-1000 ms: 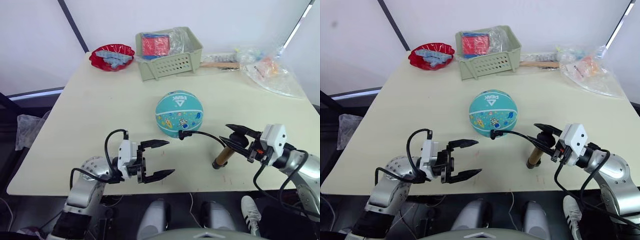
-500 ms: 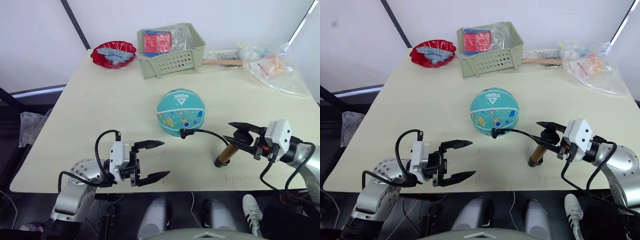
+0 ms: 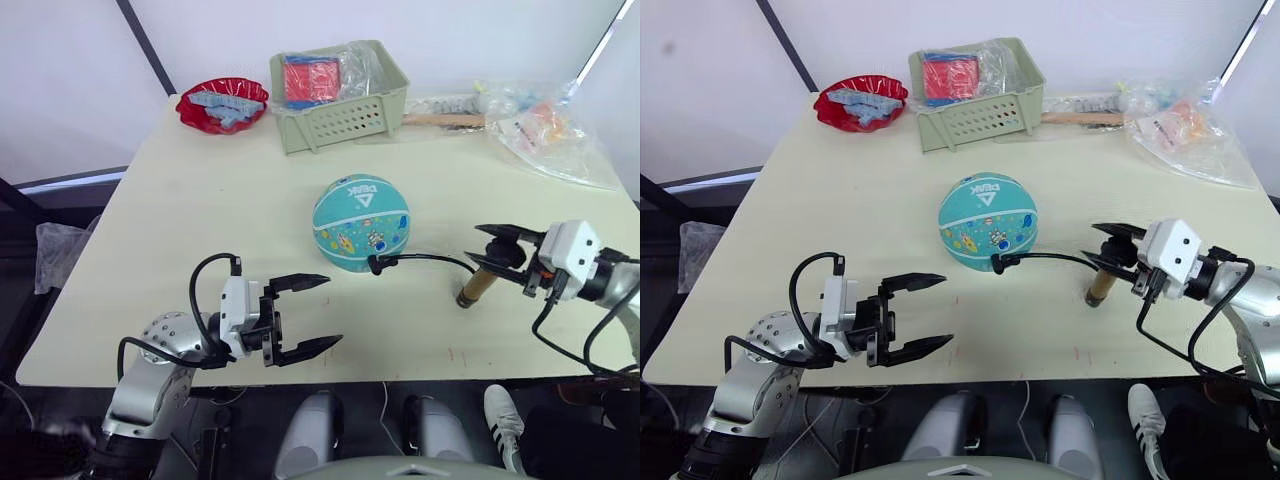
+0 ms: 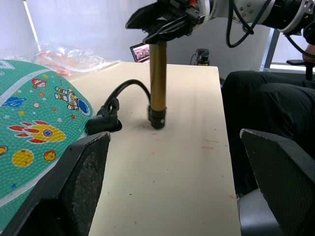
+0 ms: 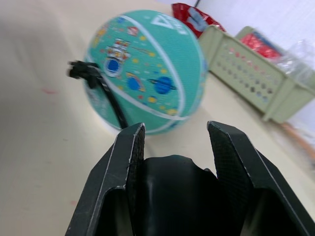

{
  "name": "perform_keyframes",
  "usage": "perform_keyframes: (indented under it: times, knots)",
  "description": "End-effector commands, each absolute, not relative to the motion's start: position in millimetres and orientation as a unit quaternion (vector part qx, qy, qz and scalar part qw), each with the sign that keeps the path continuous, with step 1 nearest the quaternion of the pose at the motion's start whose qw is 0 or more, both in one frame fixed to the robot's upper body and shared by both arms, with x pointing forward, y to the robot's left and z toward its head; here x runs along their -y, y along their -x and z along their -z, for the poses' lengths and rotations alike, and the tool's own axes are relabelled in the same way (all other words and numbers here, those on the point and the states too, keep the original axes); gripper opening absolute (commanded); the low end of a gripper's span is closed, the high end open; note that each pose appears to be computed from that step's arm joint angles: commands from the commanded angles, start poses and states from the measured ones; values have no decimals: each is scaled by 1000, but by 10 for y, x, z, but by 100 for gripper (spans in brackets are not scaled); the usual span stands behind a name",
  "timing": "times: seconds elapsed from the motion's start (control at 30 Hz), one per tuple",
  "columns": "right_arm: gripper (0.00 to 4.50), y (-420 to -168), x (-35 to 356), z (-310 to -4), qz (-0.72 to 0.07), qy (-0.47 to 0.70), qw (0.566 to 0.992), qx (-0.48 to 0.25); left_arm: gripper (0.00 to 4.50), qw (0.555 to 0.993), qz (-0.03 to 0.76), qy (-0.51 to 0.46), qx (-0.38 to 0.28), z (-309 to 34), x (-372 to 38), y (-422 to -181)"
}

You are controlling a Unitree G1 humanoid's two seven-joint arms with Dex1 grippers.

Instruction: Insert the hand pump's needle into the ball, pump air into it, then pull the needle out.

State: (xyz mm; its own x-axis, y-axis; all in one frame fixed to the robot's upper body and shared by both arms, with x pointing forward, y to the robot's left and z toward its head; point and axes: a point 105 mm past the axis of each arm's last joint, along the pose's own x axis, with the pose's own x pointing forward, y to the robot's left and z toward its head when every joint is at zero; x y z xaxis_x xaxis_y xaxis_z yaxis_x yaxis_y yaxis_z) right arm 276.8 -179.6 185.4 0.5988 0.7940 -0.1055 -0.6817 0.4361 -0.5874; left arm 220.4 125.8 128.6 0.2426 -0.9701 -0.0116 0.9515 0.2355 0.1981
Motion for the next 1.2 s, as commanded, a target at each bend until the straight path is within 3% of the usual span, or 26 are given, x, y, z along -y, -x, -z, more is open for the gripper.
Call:
perform_keyframes:
  times: [0.03, 0.5, 1.0, 1.2]
  knots:
    - [153, -2792, 1805, -2012, -421, 326, 836, 136, 450, 781, 614, -86, 77, -1376, -1238, -2187]
    - [153, -3079, 1759, -2018, -359, 452, 787, 221, 450, 786, 607, -88, 80, -1372, -1234, -2202]
    - [153, -2876, 1431, -1301, -447, 550, 658, 253, 450, 791, 598, -96, 87, -1424, -1260, -2263]
    - [153, -2773, 1360, -1086, -493, 541, 631, 259, 450, 792, 597, -98, 87, -1435, -1276, -2281]
